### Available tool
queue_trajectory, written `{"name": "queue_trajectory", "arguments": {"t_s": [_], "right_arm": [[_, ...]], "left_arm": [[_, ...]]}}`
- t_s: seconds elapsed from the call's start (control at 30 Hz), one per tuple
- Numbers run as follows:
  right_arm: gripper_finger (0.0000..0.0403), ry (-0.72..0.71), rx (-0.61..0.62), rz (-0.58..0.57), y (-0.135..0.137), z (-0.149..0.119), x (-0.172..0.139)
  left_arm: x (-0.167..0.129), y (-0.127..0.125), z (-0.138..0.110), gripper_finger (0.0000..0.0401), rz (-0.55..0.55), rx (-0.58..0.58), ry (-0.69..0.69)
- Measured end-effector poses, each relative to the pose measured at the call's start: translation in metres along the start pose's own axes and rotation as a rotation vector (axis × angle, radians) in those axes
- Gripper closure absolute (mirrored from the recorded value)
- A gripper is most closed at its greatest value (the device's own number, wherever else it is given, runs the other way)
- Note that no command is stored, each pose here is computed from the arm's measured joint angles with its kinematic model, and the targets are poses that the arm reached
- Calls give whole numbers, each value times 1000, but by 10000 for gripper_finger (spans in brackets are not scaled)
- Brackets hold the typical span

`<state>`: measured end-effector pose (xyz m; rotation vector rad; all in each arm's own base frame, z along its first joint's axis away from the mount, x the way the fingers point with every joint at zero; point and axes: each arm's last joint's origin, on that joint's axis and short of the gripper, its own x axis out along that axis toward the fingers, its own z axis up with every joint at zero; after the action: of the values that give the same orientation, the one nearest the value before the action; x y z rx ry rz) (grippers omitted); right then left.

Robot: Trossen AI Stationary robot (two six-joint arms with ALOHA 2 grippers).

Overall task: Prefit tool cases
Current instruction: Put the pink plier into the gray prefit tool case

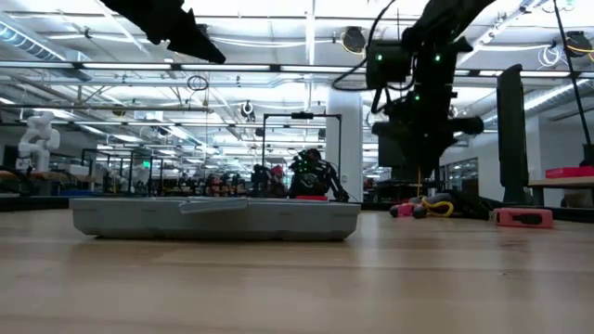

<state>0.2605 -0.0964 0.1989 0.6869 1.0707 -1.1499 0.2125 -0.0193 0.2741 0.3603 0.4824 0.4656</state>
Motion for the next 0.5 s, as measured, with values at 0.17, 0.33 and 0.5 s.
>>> {"name": "queue_trajectory", "arguments": {"t_s": [0.17,0.33,0.5], "right_arm": [[289,80,12,22,9,-1,19],[289,142,23,-32,17,-7,42],[289,183,24,-87,20,-8,65]], "left_arm": [[2,-2,-6,290,-6,5,17],[3,-4,-12,290,-9,4,36],[4,-6,-15,290,-8,6,39]]}}
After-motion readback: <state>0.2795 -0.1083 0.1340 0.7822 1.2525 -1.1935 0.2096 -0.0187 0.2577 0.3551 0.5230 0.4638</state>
